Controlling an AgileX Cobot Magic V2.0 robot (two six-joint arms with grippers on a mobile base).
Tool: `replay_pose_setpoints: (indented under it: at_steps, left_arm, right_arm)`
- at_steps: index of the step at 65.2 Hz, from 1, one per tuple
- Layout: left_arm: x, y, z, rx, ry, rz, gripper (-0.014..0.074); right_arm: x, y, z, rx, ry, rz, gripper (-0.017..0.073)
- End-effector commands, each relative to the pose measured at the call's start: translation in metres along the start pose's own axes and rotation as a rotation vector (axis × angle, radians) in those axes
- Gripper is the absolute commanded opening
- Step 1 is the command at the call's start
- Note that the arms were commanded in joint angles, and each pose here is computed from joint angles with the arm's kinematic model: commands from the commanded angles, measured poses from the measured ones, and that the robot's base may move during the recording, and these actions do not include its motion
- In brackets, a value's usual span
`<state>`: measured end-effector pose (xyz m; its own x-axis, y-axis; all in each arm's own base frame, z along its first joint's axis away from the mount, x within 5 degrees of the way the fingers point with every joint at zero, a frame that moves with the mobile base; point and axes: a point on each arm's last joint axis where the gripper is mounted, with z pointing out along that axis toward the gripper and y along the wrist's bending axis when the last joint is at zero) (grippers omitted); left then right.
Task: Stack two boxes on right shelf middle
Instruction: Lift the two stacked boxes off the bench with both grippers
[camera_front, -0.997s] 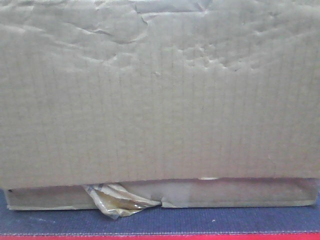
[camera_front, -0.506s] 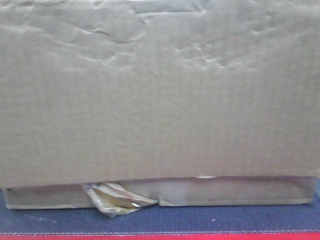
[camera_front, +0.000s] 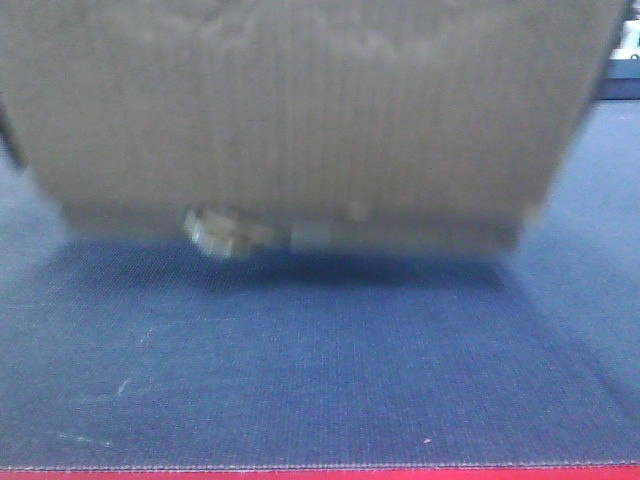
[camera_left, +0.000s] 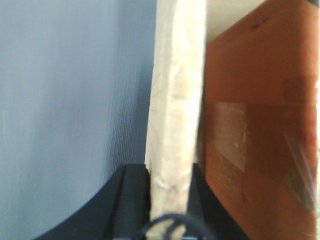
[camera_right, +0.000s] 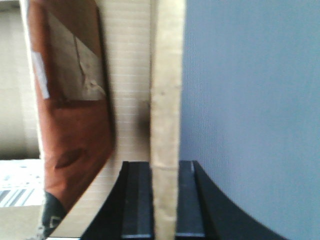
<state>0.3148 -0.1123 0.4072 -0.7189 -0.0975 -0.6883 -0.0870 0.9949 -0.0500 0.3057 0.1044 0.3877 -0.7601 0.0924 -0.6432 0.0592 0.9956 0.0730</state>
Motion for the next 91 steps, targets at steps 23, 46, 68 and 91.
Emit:
replay_pose_setpoints:
  at_steps: [23,46,68,91]
  left_arm:
    - [-0.037,0.009,-0.02,0.056,-0.329,0.01,-0.0111]
    - [-0.043,0.014,-0.02,0.065,-0.375,0.001,-0.0111]
    - [-0.044,0.013,-0.02,0.07,-0.389,0.008,-0.0111]
    - [-0.045,0.014,-0.02,0.047,-0.396,0.09,-0.0111]
  right_arm:
    - [-0.05,-0.012,-0.032,-0.077,-0.385,0.057,-0.0151]
    - [-0.056,-0.02,-0.029,-0.033,-0.428,0.032,-0.0151]
    - [-0.056,-0.019,-0.019,-0.011,-0.411,0.014,-0.0151]
    - [-0.056,-0.019,-0.02,-0.011,-0.411,0.014,-0.0151]
